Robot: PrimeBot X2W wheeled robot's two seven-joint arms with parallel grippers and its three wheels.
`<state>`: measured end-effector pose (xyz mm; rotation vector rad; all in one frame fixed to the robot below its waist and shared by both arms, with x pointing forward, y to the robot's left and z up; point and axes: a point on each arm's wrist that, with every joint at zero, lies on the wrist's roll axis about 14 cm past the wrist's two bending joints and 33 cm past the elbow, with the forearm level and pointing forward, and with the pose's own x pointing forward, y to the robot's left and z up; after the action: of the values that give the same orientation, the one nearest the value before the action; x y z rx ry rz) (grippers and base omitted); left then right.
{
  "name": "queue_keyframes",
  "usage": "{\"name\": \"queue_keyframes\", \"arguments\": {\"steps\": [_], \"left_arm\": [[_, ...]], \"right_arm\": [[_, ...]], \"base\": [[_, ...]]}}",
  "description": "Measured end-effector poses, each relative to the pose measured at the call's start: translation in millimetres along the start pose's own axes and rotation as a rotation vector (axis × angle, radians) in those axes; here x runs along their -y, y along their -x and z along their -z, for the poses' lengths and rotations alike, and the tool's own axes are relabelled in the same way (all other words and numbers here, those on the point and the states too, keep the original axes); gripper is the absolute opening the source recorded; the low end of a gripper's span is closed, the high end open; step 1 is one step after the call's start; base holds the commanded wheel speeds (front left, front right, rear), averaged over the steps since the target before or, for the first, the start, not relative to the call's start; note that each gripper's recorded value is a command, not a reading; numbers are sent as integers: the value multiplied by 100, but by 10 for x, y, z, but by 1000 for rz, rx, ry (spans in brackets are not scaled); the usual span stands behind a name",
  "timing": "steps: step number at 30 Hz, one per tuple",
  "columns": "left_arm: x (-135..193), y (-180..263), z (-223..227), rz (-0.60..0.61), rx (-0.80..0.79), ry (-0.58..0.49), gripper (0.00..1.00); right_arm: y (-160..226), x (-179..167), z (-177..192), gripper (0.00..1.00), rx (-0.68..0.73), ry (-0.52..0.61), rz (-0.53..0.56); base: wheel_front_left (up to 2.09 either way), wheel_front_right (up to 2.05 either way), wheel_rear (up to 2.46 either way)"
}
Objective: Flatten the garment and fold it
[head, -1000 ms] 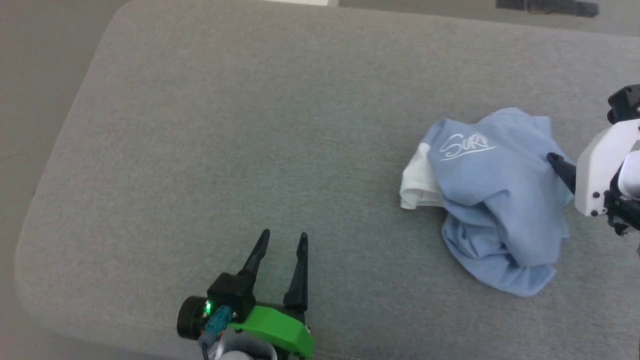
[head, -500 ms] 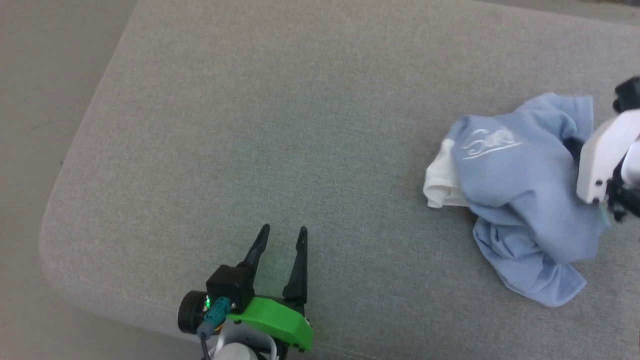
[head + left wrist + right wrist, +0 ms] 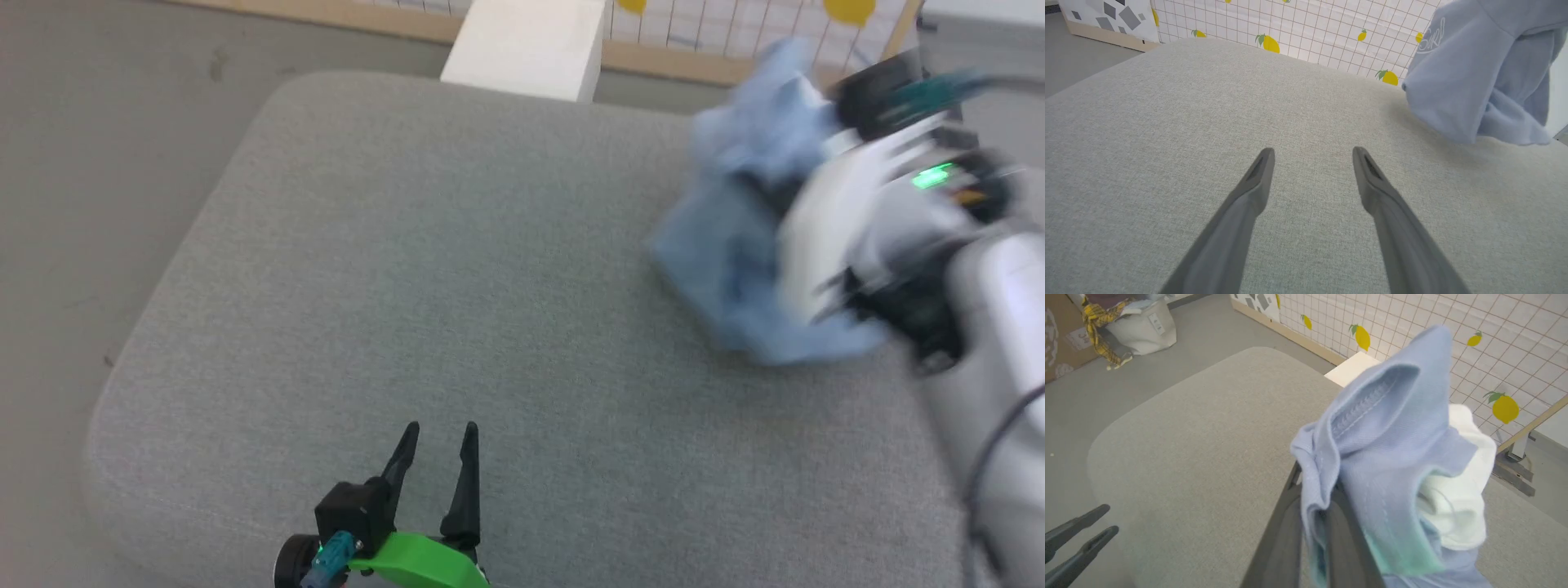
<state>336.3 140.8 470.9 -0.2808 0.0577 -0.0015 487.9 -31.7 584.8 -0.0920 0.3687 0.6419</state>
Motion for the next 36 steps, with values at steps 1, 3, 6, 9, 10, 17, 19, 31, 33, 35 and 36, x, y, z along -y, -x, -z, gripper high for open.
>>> {"name": "queue_keyframes", "arguments": {"steps": [1,3,6,9,10,17,19,31,33,35,36], "left_arm": [[1,19,-19,2,7,1,100],[-5,43,-48,-1,16,6,100],[-42,110,-50,-16,18,16,100],[-105,147,-38,-42,14,25,100],[-131,159,-35,-52,13,26,100],[-233,205,-24,-97,10,38,100],[-227,207,-37,-94,15,39,100],[-103,150,-115,-48,40,38,100],[-102,138,-97,-47,34,28,100],[-101,127,-78,-46,27,18,100],[-98,120,-64,-45,22,13,100]], "right_arm": [[-23,-194,50,0,-18,16,-45],[-81,-501,235,0,-62,8,-120],[-217,-1042,923,0,-225,-17,-245],[-307,-1181,1133,84,-265,-31,-279],[-334,-1227,1170,100,-272,-26,-291],[-382,-1314,1054,100,-218,-65,-325],[-349,-1221,872,100,-165,-97,-311],[100,177,757,100,-126,-129,61],[142,253,1041,100,-209,-123,88],[153,310,1212,100,-249,-131,106],[149,333,1286,100,-270,-124,113]], "base": [[0,0,0],[0,0,0],[0,0,0],[0,0,0],[0,0,0],[0,0,0],[0,0,0],[0,0,0],[0,0,0],[0,0,0],[0,0,0]]}}
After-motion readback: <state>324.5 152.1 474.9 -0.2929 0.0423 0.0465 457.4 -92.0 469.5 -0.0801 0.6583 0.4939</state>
